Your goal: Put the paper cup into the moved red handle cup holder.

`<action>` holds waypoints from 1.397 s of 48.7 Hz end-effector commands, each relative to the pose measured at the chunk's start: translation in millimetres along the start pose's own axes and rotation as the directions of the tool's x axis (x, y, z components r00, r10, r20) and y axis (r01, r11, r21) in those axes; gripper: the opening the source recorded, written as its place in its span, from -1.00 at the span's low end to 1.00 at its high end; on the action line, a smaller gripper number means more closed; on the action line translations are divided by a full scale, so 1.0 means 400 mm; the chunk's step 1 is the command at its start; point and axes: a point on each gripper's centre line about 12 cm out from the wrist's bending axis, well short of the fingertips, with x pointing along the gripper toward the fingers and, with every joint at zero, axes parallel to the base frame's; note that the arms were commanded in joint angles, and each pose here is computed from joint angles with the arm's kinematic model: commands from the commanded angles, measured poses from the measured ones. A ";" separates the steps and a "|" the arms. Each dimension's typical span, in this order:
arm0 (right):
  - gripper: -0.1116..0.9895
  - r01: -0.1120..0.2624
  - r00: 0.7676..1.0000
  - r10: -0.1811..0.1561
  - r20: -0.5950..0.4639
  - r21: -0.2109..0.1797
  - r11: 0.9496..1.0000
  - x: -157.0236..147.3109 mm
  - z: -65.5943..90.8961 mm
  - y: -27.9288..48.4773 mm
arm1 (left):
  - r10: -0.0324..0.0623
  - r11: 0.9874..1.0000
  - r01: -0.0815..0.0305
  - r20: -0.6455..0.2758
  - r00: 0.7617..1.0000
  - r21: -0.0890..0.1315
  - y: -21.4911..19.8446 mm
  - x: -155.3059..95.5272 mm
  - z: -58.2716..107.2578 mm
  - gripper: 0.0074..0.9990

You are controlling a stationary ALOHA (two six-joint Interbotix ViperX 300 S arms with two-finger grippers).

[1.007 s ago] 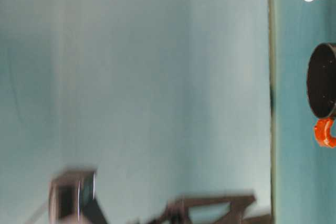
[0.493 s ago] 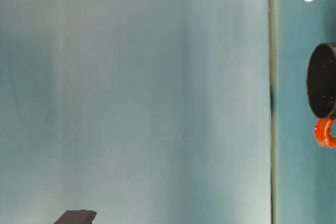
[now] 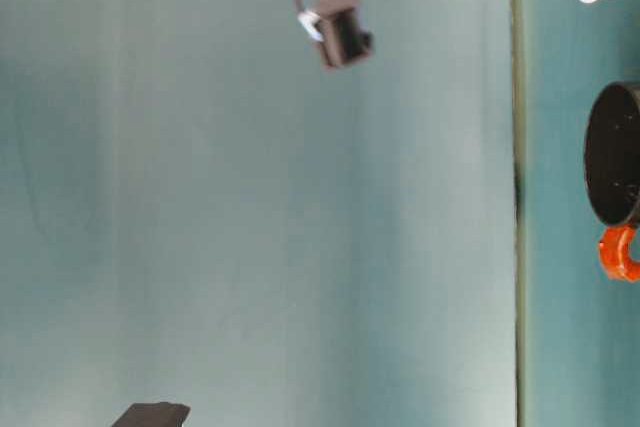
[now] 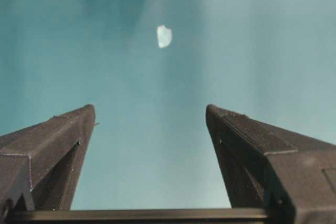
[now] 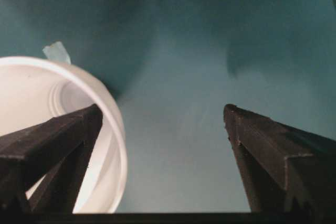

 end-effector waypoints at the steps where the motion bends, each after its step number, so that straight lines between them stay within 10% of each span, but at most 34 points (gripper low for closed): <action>1: 0.71 -0.007 1.000 0.007 0.014 0.013 1.000 -0.007 0.015 0.004 | 0.001 1.000 -0.001 0.025 1.000 0.002 0.000 -0.011 0.013 0.80; 22: -0.89 -0.017 1.000 0.018 -0.020 0.016 1.000 -0.015 0.011 0.023 | 0.001 1.000 -0.001 0.023 1.000 0.001 0.000 -0.011 0.013 0.79; 46: -0.99 -0.057 0.993 0.056 0.103 0.003 0.998 -0.258 0.243 0.080 | 0.001 0.999 0.000 0.028 1.000 -0.033 0.000 -0.013 0.016 0.79; 68: -0.99 -0.047 0.998 0.048 0.051 -0.024 0.999 -0.189 0.313 0.122 | 0.001 0.999 0.000 0.026 1.000 -0.033 0.000 -0.012 0.014 0.79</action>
